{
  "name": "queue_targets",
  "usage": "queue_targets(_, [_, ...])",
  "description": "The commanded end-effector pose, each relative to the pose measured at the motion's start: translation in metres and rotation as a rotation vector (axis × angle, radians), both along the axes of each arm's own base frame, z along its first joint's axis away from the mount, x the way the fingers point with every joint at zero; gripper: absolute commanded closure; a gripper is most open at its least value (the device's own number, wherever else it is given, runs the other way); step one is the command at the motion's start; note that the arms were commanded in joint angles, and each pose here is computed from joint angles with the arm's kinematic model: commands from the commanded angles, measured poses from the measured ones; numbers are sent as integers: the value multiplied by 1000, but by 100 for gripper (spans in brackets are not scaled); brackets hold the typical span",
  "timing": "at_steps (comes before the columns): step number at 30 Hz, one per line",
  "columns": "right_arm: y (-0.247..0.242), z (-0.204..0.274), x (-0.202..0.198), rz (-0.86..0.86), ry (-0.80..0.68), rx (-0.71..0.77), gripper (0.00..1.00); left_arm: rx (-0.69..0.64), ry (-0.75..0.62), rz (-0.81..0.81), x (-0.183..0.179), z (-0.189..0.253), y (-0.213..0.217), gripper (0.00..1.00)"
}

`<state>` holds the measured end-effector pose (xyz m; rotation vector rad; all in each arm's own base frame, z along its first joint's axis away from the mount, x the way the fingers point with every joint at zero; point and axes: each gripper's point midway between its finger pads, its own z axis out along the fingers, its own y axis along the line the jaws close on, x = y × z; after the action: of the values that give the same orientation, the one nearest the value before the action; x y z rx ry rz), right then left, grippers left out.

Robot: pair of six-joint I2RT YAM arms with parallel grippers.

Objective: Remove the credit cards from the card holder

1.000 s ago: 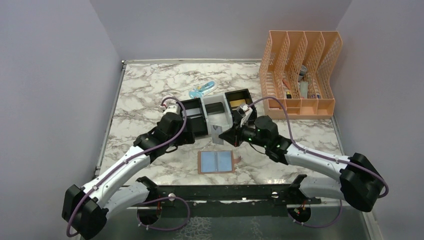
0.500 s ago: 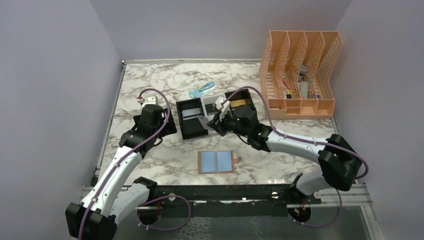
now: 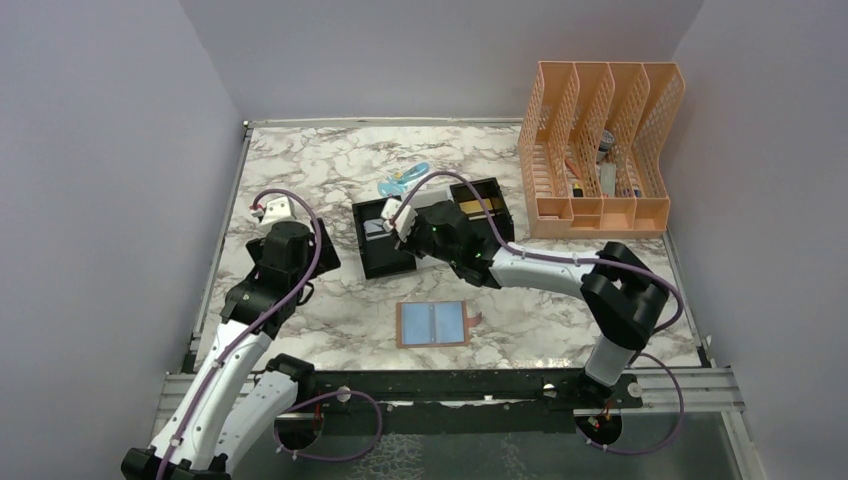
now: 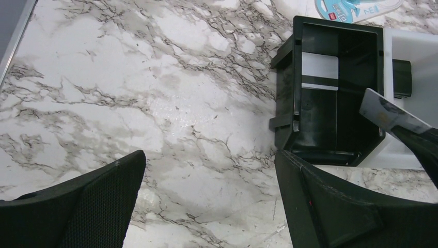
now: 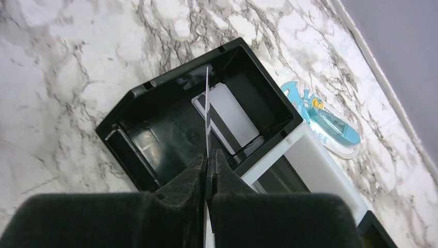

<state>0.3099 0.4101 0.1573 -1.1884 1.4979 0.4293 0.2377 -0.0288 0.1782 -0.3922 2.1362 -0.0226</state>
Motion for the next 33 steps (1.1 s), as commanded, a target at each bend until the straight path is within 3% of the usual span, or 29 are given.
queue_targets(1, [7, -3, 20, 9, -159, -117, 99, 3, -48, 49, -4, 9, 11, 1])
queue_targets(7, [12, -23, 46, -45, -204, -241, 99, -3, -87, 70, -7, 17, 15, 1])
queue_targets(25, [37, -61, 77, -64, -328, -431, 94, 0, -69, 46, -5, 13, 11, 1])
queue_targets(33, [36, -85, 83, -68, -310, -514, 93, 2, -65, 40, -5, 12, 10, 1])
